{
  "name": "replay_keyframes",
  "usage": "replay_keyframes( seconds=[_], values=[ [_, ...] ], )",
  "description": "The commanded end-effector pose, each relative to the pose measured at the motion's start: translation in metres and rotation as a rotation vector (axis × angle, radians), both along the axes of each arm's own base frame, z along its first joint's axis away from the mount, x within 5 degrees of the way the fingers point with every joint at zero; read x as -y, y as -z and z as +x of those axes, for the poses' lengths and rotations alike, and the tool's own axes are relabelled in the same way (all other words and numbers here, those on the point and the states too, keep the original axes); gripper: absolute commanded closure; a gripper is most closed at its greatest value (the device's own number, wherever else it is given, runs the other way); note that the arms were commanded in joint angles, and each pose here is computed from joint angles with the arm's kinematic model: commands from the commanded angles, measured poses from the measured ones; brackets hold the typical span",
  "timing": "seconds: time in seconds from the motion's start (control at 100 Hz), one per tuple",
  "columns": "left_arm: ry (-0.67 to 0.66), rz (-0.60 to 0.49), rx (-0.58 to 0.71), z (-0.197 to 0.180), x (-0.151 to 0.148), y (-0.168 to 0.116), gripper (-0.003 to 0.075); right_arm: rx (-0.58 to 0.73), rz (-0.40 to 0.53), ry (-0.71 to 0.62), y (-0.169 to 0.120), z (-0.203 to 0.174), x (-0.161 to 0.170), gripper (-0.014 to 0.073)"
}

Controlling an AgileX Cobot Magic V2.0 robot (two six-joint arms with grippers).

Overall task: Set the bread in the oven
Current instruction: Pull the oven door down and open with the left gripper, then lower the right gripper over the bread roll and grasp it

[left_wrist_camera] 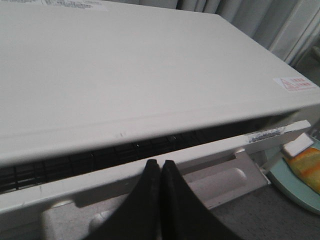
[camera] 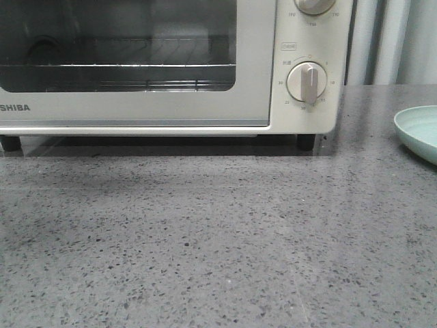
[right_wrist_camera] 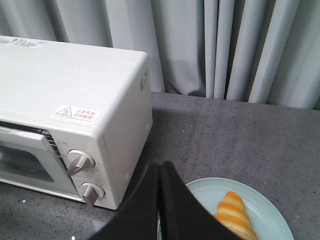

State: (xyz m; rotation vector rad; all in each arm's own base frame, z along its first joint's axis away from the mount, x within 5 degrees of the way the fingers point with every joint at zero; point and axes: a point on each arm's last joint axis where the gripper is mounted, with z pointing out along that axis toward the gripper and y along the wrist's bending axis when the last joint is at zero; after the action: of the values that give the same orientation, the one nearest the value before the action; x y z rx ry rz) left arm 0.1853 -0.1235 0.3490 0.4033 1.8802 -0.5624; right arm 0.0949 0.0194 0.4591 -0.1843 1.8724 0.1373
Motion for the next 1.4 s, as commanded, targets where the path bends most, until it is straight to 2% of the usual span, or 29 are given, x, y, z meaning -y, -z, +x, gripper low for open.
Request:
replay_keyframes(
  seconds=[0.0, 0.1, 0.23, 0.4, 0.48, 0.55, 0.62, 0.69, 0.78, 0.91, 0.98, 1.18, 1.31, 1.39],
  values=[
    [0.044, -0.037, -0.023, -0.02, 0.0, 0.007, 0.0741, 0.111, 0.0, -0.001, -0.016, 0.001, 0.0, 0.0671],
    [0.101, -0.095, -0.054, -0.044, 0.0, 0.016, 0.0742, 0.111, 0.0, -0.001, -0.016, 0.001, 0.0, 0.0671],
    [0.196, -0.254, -0.073, -0.078, -0.003, 0.013, 0.0742, 0.099, -0.002, 0.0, -0.015, 0.0, 0.0, 0.0671],
    [0.321, -0.435, 0.103, -0.116, -0.022, -0.02, 0.0742, 0.071, -0.014, 0.004, -0.011, 0.002, 0.001, 0.0671],
    [0.342, -0.473, 0.188, -0.126, -0.034, -0.03, 0.0742, 0.025, -0.051, 0.022, -0.007, 0.006, 0.002, 0.0671],
    [0.34, -0.465, 0.265, -0.131, -0.043, -0.034, 0.0742, -0.047, -0.105, 0.058, 0.0, 0.013, 0.005, 0.0671],
    [0.318, -0.453, 0.31, -0.133, -0.049, -0.036, 0.0742, -0.118, -0.116, 0.11, 0.007, 0.022, 0.007, 0.0669],
    [0.288, -0.426, 0.328, -0.131, -0.052, -0.036, 0.0742, -0.171, -0.144, 0.123, 0.013, 0.03, 0.007, 0.0631],
    [0.248, -0.35, 0.346, -0.128, -0.055, -0.036, 0.0742, -0.215, -0.172, 0.132, 0.018, 0.042, 0.006, 0.0519],
    [0.178, -0.232, 0.39, -0.126, -0.062, -0.045, 0.0742, -0.262, -0.218, 0.155, 0.025, 0.057, 0.006, 0.0273],
    [0.137, -0.183, 0.409, -0.127, -0.068, -0.053, 0.0742, -0.301, -0.223, 0.175, 0.03, 0.064, 0.005, 0.0205],
    [0.051, -0.148, 0.467, -0.131, -0.08, -0.076, 0.0742, -0.519, -0.226, 0.288, 0.057, 0.091, 0.011, 0.0203],
    [0.04, -0.135, 0.483, -0.133, -0.082, -0.081, 0.0742, -0.664, -0.238, 0.352, 0.078, 0.115, 0.018, 0.0203],
    [0.043, -0.129, 0.475, -0.133, -0.082, -0.08, 0.0741, -0.708, -0.24, 0.375, 0.088, 0.126, 0.023, 0.0203]
  ],
)
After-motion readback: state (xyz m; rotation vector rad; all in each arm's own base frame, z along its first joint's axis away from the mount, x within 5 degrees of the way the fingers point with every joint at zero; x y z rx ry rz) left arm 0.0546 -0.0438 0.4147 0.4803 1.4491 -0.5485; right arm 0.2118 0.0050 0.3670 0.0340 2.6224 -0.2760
